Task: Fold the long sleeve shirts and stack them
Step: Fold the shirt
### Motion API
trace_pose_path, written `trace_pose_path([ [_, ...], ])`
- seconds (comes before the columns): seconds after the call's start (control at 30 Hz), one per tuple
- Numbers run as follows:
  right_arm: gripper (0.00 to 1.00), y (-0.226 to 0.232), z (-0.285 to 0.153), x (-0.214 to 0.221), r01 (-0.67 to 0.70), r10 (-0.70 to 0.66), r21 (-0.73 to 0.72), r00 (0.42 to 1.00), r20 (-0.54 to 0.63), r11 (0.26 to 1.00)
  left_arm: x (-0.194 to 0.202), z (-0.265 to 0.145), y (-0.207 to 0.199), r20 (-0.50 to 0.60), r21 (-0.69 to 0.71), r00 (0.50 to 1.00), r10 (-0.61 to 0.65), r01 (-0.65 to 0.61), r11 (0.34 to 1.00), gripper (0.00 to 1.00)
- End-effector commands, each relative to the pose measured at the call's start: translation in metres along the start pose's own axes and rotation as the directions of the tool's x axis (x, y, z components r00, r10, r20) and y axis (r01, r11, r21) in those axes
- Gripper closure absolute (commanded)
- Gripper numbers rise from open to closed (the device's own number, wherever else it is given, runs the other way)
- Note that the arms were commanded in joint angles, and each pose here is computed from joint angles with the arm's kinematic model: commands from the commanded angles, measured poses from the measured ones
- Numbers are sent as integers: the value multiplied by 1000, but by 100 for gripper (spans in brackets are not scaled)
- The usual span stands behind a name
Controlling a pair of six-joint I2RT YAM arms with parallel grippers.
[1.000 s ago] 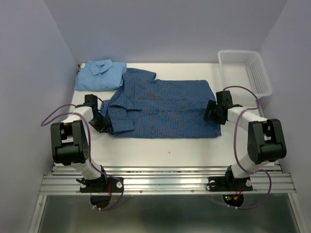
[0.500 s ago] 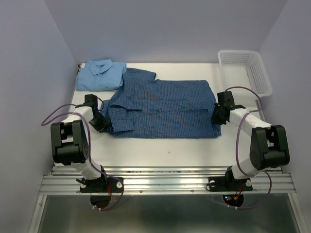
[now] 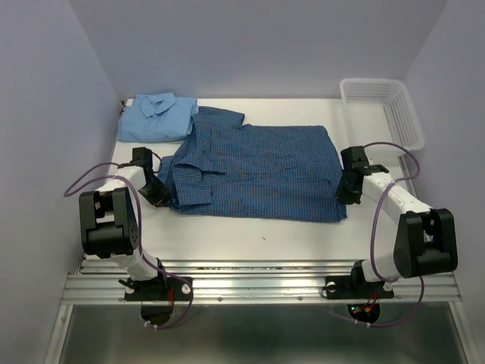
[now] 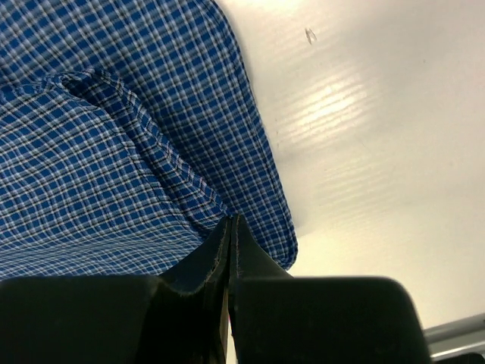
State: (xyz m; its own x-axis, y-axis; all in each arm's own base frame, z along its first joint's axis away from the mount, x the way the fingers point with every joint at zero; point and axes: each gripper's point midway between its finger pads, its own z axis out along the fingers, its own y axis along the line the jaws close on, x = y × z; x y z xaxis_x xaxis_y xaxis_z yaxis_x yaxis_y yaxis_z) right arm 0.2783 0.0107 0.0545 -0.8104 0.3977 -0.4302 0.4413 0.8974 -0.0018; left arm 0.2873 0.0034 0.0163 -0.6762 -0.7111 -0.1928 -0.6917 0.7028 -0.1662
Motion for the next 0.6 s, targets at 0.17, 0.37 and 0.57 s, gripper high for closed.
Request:
trace_pose_path([
  [0.17, 99, -52, -6, 4, -142, 151, 196, 988, -33, 970, -2, -3, 12, 4, -34, 1000, 2, -2, 999, 75],
  [0.37, 99, -55, 9, 14, -120, 141, 233, 987, -78, 965, 1, -12, 20, 10, -51, 1000, -5, 6, 999, 76],
  [0.57, 99, -62, 20, 15, -122, 148, 277, 986, -76, 953, 12, -22, 40, 24, -102, 1000, -3, 5, 995, 76],
])
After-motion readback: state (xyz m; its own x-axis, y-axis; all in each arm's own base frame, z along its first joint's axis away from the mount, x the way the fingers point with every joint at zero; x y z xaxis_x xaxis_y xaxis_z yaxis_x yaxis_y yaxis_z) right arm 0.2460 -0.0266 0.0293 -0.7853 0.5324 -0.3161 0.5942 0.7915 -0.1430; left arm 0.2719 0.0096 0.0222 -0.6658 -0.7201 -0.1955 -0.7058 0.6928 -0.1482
